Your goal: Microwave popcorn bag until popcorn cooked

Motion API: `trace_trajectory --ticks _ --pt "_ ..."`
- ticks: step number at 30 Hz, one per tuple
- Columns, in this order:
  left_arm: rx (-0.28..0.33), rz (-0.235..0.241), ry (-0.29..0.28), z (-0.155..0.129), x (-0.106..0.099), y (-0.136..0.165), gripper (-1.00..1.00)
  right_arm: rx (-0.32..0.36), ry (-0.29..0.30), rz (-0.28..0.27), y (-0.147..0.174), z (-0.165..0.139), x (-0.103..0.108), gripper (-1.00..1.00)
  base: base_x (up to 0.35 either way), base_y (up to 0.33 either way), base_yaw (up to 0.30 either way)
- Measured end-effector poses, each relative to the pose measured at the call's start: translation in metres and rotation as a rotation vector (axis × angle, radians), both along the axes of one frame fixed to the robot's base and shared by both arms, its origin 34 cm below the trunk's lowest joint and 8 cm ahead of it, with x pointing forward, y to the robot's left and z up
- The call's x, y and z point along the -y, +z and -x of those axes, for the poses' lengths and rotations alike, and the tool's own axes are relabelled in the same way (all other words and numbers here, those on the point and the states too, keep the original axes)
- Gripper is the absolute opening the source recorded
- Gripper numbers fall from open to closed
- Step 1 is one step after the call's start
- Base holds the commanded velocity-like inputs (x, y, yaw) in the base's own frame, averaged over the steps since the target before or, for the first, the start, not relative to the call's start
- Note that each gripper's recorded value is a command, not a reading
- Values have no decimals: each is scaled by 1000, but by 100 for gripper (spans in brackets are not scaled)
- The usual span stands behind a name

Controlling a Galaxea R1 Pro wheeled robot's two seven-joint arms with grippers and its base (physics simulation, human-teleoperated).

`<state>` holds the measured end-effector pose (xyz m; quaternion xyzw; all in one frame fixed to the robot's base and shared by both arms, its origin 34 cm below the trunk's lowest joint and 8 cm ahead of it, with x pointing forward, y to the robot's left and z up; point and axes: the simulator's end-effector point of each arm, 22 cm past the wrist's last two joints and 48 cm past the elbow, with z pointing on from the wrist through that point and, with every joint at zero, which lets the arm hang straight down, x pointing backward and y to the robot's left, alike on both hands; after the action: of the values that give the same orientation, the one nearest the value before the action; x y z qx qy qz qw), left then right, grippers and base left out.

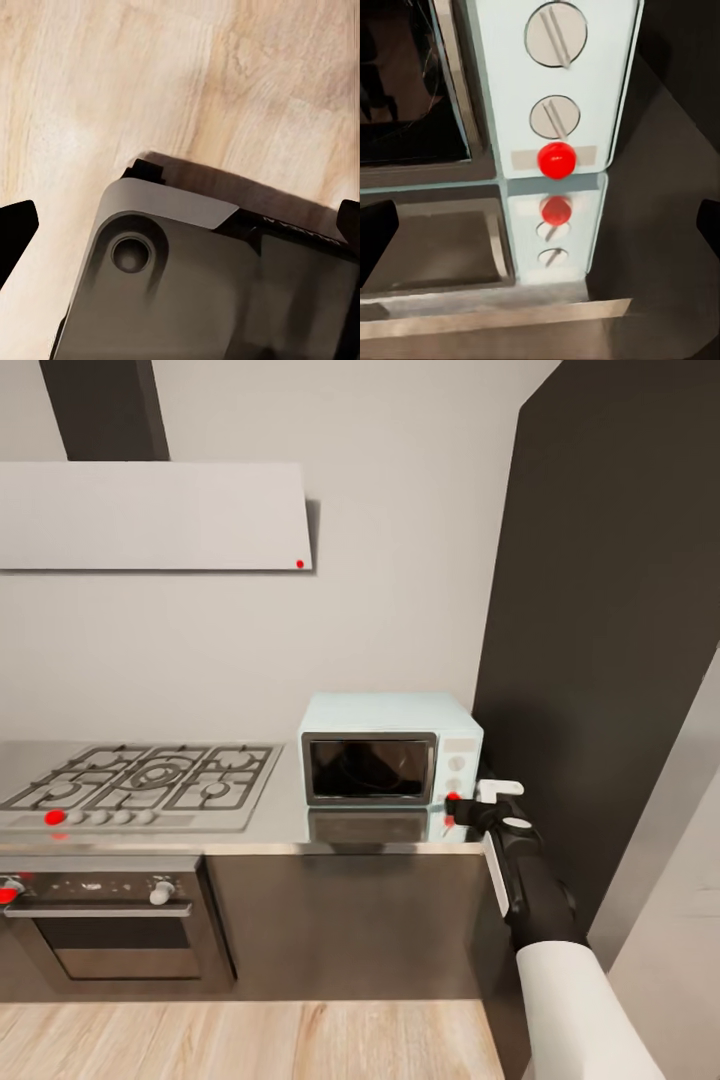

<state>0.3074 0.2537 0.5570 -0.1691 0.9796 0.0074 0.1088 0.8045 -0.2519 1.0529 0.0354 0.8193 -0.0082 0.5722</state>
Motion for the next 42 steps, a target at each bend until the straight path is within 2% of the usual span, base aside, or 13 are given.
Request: trace_trajectory --ticks 6,7,13,23,28,42 --pt "0 0 0 0 0 0 100 -28 10 -4 -13 1 -3 100 227 -161 0" --pt "0 0 -1 0 0 0 100 -59 14 -4 -28 2 -6 100 183 -126 0" --pt "0 0 1 0 0 0 100 -104 24 -8 -51 5 -16 100 62 -42 0" --pt "0 0 1 0 0 0 100 -97 41 6 -65 4 -24 100 1 -1 0" --pt "0 0 1 0 0 0 100 -72 48 7 -70 2 -27 100 56 0 0" --pt "0 -1 0 0 0 0 100 -70 56 5 -73 2 -24 100 73 0 0"
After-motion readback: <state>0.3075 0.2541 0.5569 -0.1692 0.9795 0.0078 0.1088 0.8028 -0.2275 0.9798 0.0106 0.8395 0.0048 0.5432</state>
